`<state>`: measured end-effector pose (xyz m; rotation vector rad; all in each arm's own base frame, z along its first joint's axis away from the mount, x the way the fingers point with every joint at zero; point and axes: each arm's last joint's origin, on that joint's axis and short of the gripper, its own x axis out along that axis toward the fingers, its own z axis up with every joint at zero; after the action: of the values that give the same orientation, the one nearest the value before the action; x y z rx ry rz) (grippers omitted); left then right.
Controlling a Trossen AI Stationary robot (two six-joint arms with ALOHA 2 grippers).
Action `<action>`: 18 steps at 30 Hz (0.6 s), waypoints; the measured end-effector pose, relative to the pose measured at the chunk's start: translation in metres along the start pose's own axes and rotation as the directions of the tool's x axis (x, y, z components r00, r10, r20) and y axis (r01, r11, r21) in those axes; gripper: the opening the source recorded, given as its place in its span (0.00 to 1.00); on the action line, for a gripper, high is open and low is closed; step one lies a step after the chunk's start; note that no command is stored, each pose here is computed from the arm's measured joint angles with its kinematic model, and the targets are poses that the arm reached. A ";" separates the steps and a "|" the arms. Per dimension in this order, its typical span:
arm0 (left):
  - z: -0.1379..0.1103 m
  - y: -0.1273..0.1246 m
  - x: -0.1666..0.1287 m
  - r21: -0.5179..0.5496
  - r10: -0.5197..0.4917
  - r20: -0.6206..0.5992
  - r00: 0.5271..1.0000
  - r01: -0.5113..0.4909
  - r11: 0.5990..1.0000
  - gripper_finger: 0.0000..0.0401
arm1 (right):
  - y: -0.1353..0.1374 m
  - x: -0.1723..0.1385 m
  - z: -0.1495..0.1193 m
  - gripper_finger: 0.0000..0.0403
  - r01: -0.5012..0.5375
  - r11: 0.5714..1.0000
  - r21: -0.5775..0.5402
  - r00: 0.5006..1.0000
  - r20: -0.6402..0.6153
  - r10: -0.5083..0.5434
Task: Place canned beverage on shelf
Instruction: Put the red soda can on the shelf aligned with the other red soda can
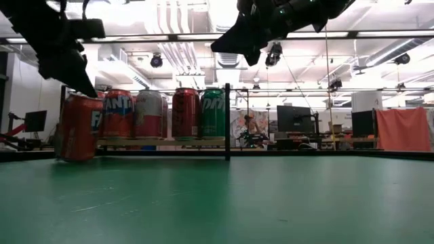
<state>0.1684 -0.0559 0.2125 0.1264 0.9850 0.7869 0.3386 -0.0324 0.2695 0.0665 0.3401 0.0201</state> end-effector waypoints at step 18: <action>0.006 -0.008 -0.011 0.132 -0.154 -0.076 0.985 0.163 0.978 0.00 | 0.004 0.000 0.000 0.03 -0.011 1.000 -0.002 1.000 -0.001 0.011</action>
<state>0.1743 -0.0675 0.2202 0.1403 1.0980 0.5794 0.3389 -0.0288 0.2692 0.0667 0.3410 0.0308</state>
